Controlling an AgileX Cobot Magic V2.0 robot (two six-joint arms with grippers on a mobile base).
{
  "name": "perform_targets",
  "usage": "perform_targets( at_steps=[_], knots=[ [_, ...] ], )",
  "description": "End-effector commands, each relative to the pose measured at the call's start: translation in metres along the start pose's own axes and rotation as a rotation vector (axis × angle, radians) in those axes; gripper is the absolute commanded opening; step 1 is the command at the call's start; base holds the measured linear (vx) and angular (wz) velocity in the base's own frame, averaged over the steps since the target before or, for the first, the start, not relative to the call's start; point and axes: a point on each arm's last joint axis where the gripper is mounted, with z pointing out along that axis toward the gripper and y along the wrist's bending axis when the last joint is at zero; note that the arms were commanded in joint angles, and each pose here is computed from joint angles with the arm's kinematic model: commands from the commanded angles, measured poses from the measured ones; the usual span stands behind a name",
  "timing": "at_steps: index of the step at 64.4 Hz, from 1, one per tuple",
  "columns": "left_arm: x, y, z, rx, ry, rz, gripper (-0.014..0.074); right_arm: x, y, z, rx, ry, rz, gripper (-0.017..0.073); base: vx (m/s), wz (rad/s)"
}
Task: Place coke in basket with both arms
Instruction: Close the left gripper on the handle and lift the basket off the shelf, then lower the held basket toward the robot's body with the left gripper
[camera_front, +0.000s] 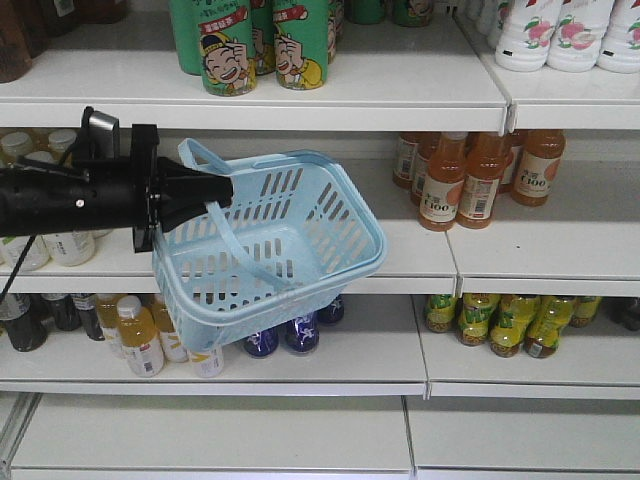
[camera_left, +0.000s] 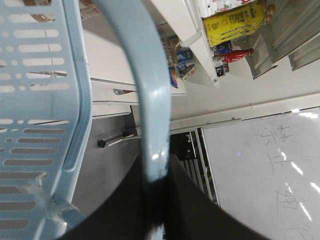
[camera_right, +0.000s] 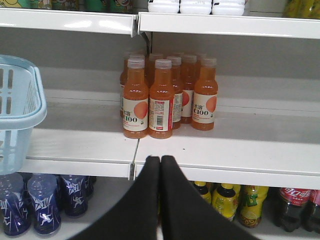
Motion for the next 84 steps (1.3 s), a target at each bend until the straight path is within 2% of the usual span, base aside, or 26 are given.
perform_targets(
  at_steps=[1,9,23,34,40,45,59,76,84],
  knots=[
    [0.027,-0.034,-0.012,0.146,-0.008,0.062,-0.0008,-0.005,0.0,-0.001,0.004,-0.077,-0.011,-0.001,0.0,0.0],
    [0.058,-0.033,-0.016,0.153,0.003,0.078,-0.0008,-0.005,0.0,-0.001,0.004,-0.077,-0.011,-0.001,0.0,0.0],
    [0.114,-0.02,-0.011,0.132,0.108,0.013,-0.0008,-0.005,0.0,-0.001,0.004,-0.077,-0.011,-0.001,0.0,0.0],
    [0.152,-0.012,-0.007,0.129,0.199,0.049,-0.0008,-0.005,0.0,-0.001,0.004,-0.077,-0.011,-0.001,0.0,0.0],
    [0.169,-0.006,-0.005,0.122,0.243,0.045,-0.0008,-0.005,0.0,-0.001,0.004,-0.077,-0.011,-0.001,0.0,0.0],
    [0.177,-0.001,-0.005,0.113,0.265,0.025,-0.0008,-0.005,0.0,-0.001,0.004,-0.077,-0.011,-0.001,0.0,0.0],
    [0.19,0.013,-0.01,0.088,0.276,0.021,-0.0008,-0.005,0.0,-0.001,0.004,-0.077,-0.011,-0.001,0.0,0.0],
    [0.191,0.013,-0.01,0.084,0.276,0.011,-0.0008,-0.005,0.0,-0.001,0.004,-0.077,-0.011,-0.001,0.0,0.0],
    [0.189,0.018,-0.01,0.032,0.262,0.029,-0.0008,-0.005,0.0,-0.001,0.004,-0.077,-0.011,-0.001,0.0,0.0]
  ],
)
